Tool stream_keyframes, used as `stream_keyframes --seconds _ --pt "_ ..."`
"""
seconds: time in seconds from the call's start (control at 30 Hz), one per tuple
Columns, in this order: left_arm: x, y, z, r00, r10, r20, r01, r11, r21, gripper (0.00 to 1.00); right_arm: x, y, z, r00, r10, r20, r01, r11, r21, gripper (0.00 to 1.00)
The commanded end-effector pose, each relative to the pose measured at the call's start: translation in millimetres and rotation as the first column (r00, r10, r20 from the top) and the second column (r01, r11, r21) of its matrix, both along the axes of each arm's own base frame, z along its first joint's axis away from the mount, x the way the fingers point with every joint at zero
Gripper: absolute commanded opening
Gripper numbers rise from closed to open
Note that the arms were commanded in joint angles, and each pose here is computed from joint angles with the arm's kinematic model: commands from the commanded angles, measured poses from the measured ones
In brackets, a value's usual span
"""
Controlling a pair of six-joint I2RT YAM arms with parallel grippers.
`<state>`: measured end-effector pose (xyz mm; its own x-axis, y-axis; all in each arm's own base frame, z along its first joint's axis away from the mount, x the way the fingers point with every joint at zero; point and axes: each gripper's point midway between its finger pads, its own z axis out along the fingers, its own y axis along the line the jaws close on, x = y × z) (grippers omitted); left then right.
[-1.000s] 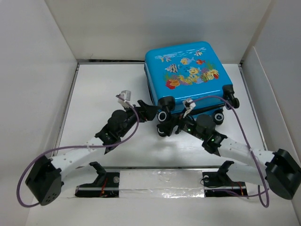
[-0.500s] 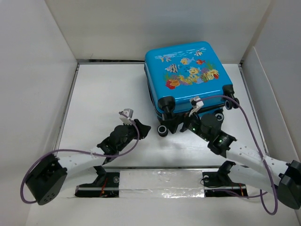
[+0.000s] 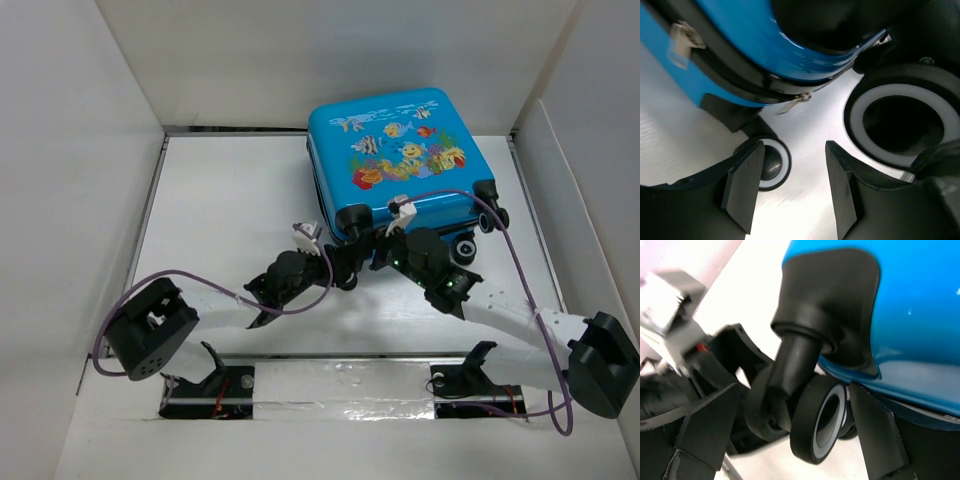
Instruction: Pack the luggage
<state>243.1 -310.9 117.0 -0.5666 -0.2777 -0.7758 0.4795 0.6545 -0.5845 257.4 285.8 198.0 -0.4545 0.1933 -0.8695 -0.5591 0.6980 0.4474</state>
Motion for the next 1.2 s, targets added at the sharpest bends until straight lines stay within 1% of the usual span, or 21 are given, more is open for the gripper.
stream_keyframes --seconds 0.0,0.07,0.1,0.17,0.23,0.3,0.4,0.43,0.53,0.63,0.67,0.83,0.93,0.97,1.17 --pt "8 -27 34 0.993 -0.003 0.115 0.009 0.999 -0.048 0.49 7 7 36 0.997 -0.010 0.071 0.005 0.998 0.070 0.94" --pt "12 -31 27 0.993 0.026 0.112 -0.023 0.999 -0.026 0.49 6 9 40 0.997 -0.009 0.074 0.002 0.996 0.091 0.92" --pt "20 -26 25 0.990 0.078 0.116 -0.077 0.997 -0.017 0.49 6 9 41 0.997 -0.006 0.074 -0.001 0.996 0.094 0.90" --pt "25 -24 18 0.987 0.122 0.106 -0.122 0.993 -0.009 0.50 6 10 43 0.997 -0.002 0.076 -0.006 0.995 0.098 0.87" --pt "35 -19 19 0.975 0.183 0.123 -0.182 0.983 -0.015 0.50 5 11 42 0.998 0.003 0.069 -0.009 0.995 0.094 0.87" --pt "40 -17 16 0.968 0.211 0.133 -0.211 0.977 -0.013 0.50 6 12 39 0.998 0.004 0.060 -0.009 0.996 0.084 0.86" --pt "40 -21 23 0.964 0.211 0.161 -0.206 0.977 -0.049 0.50 6 12 37 0.998 0.004 0.056 -0.008 0.997 0.079 0.86" --pt "41 -21 28 0.960 0.219 0.172 -0.210 0.975 -0.067 0.50 2 14 35 0.998 0.032 0.050 -0.036 0.996 0.083 0.86" --pt "44 -24 36 0.952 0.236 0.195 -0.224 0.971 -0.082 0.48 0 15 37 0.998 0.038 0.055 -0.044 0.994 0.097 0.86" --pt "46 -27 43 0.948 0.241 0.208 -0.224 0.969 -0.104 0.45 -1 16 33 0.998 0.045 0.045 -0.049 0.994 0.099 0.84" --pt "43 -29 45 0.949 0.234 0.209 -0.215 0.970 -0.110 0.44 -1 16 31 0.998 0.045 0.041 -0.049 0.994 0.097 0.82" --pt "40 -33 52 0.949 0.229 0.217 -0.202 0.969 -0.140 0.42 -1 17 25 0.999 0.045 0.023 -0.047 0.994 0.103 0.82" --pt "41 -35 55 0.949 0.231 0.214 -0.200 0.967 -0.157 0.38 -2 18 24 0.998 0.052 0.020 -0.054 0.993 0.102 0.82" --pt "40 -36 55 0.951 0.226 0.210 -0.193 0.967 -0.165 0.35 -2 19 22 0.999 0.052 0.015 -0.053 0.993 0.101 0.82" --pt "28 -45 63 0.952 0.205 0.226 -0.161 0.967 -0.199 0.34 -3 17 19 0.999 0.047 0.012 -0.049 0.993 0.110 0.81"
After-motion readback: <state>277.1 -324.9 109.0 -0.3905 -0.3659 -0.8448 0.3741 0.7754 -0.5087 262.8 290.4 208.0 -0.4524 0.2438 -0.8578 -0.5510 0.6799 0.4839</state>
